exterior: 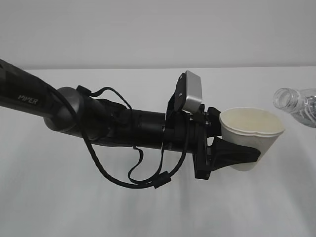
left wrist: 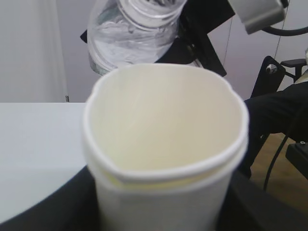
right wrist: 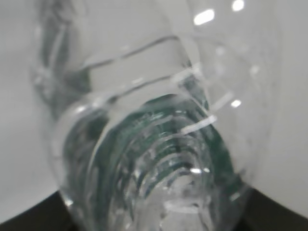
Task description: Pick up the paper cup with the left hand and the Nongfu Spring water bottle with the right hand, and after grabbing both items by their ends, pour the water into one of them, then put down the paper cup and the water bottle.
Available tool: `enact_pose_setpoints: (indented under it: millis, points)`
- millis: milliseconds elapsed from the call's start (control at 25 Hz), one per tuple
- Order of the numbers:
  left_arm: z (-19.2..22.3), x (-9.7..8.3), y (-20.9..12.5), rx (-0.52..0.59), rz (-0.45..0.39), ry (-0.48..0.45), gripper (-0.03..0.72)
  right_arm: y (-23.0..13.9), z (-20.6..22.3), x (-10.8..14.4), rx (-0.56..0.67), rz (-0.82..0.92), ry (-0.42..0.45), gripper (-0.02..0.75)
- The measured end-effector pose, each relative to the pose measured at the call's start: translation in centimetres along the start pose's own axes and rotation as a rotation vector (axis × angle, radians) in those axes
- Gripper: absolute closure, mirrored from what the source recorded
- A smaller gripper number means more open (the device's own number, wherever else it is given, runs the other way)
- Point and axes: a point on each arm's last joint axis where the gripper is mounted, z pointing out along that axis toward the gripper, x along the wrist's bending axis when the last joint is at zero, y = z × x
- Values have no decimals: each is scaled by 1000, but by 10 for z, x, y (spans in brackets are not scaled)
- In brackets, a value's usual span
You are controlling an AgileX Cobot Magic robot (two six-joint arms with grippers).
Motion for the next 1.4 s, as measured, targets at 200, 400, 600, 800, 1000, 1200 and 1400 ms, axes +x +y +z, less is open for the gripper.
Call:
enact_pose_setpoints:
  millis: [200,400,600,800,1000,1200,1400]
  points:
    - [0,0,0,0,-2,0,262,1,0,-4,-3,-20,-13,342]
    - [0,0,0,0,-4,0,261,3,-1,-12,-7,-64,-37,342]
    - [0,0,0,0,-4,0,262,3,-1,-12,-7,-101,-39,342]
    - [1,-1,0,0,-6,-4,262,3,-1,-12,-7,-139,-41,342]
    - [10,-10,0,5,-2,-35,262,3,-1,-12,-8,-158,-41,342]
    - [11,-12,0,8,0,-43,262,3,-1,-12,-7,-208,-44,342]
    - [11,-12,0,8,0,-43,263,3,-1,-13,-5,-226,-45,343]
